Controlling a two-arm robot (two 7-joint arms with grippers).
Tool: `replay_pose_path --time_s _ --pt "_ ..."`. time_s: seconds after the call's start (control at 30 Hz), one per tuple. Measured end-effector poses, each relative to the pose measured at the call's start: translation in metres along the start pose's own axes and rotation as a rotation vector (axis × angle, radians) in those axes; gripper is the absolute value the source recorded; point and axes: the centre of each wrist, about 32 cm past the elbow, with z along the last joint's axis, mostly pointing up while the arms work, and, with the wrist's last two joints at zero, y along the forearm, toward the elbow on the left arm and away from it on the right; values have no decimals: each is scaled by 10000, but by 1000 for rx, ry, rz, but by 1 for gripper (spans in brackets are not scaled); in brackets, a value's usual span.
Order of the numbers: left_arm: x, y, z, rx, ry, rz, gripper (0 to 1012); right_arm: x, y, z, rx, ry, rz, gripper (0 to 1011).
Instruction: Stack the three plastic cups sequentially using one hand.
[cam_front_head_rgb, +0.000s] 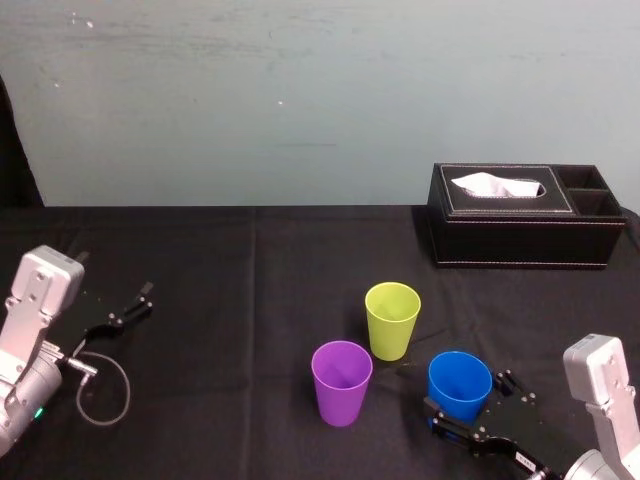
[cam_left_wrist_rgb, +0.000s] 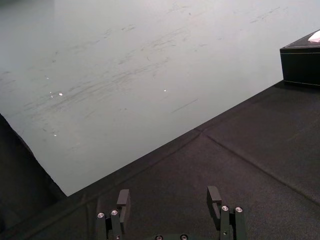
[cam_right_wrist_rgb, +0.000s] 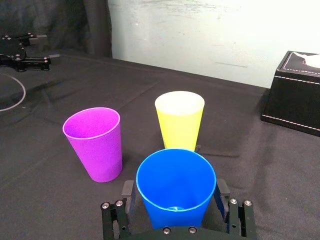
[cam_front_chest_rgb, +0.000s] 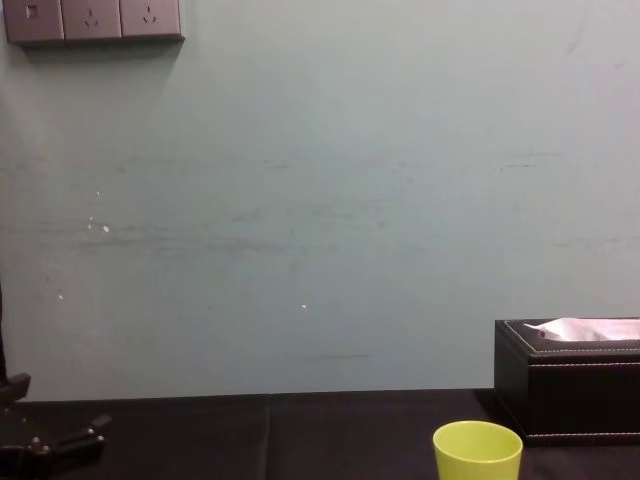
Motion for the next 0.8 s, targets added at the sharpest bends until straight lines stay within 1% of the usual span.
replay_pose_path --time_s 0.27,0.53,0.8 --pt "0 0 0 0 0 0 1000 8 25 6 0 3 -1 1000" --pt "0 0 0 0 0 0 1000 6 61 2 -14 3 0 1000" --pt "0 0 0 0 0 0 1000 4 60 0 -15 3 0 1000"
